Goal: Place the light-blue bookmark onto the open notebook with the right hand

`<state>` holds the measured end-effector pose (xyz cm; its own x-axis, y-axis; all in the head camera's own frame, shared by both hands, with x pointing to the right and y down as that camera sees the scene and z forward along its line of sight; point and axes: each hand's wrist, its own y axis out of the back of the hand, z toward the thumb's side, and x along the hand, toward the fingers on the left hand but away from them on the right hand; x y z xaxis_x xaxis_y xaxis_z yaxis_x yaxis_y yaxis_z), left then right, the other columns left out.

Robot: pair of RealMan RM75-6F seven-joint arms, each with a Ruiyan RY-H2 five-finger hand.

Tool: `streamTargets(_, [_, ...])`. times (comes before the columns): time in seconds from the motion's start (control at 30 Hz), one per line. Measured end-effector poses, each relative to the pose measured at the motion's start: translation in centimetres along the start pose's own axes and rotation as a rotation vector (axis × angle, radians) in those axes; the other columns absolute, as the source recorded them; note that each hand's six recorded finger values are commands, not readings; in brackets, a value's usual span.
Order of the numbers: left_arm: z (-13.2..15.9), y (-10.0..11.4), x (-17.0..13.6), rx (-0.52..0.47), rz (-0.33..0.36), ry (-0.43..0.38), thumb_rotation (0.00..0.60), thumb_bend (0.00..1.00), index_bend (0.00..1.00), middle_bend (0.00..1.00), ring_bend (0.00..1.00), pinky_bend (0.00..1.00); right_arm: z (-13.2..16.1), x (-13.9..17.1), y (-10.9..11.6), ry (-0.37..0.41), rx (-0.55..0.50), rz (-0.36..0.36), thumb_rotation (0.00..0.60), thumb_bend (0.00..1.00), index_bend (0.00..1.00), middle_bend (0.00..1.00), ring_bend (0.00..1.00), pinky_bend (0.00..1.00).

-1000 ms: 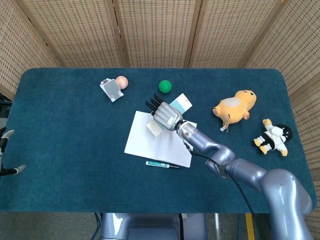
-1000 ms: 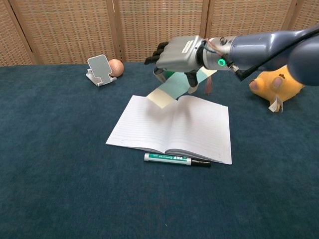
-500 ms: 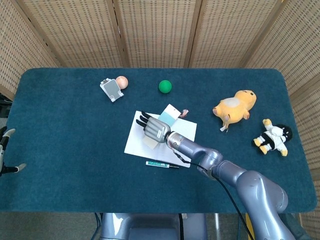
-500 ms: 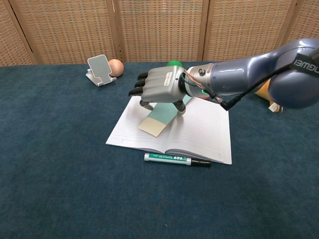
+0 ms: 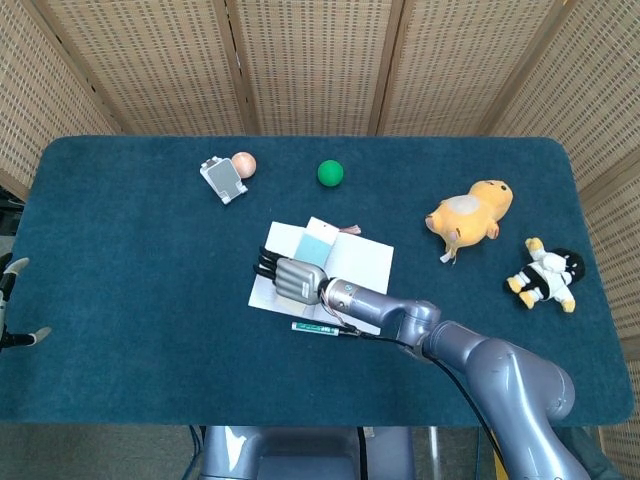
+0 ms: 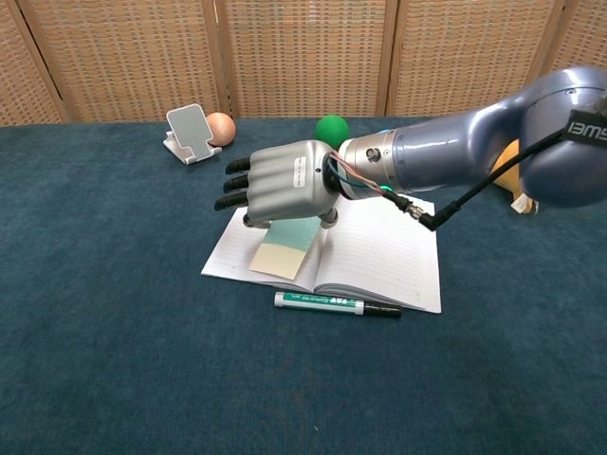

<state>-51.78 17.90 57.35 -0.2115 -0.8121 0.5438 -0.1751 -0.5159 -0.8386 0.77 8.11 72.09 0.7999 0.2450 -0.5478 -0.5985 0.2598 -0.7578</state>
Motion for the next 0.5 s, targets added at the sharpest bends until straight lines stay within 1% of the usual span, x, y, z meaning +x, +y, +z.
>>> streamTargets(0.1, [0.0,0.03,-0.03,-0.002,0.001,-0.001,0.6,0.0,0.0,0.0,0.0,0.0,-0.1,0.03,-0.17,0.002,0.028,0.0,0.6,0.36,0.57,0.0,0.0,0.0])
streamTargets(0.17, [-0.02,0.04,-0.04,-0.002,0.001,-0.002,0.6,0.0,0.0,0.0,0.0,0.0,-0.03,0.07,-0.24,0.003,0.028,-0.001,0.6,0.36,0.52,0.0,0.0,0.0])
streamTargets(0.2, [-0.02,0.03,-0.04,-0.001,0.001,-0.002,0.6,0.0,0.0,0.0,0.0,0.0,0.0,0.11,-0.28,0.004,0.032,-0.002,0.6,0.36,0.47,0.0,0.0,0.0])
streamTargets(0.23, [-0.01,0.02,-0.04,-0.001,0.0,-0.002,0.6,0.0,0.0,0.0,0.0,0.0,0.06,0.16,-0.36,0.007,0.039,-0.003,0.6,0.36,0.39,0.0,0.0,0.0])
streamTargets(0.37, [0.05,-0.02,-0.04,0.002,0.0,-0.004,0.6,0.0,0.0,0.0,0.0,0.0,0.01,0.28,-0.38,0.008,0.057,-0.009,0.6,0.32,0.16,0.0,0.0,0.0])
streamTargets(0.5, [0.07,-0.04,-0.07,0.002,-0.001,-0.004,0.6,0.0,0.0,0.0,0.0,0.0,-0.33,0.56,-0.29,0.004,0.075,-0.022,0.6,0.25,0.06,0.0,0.0,0.0])
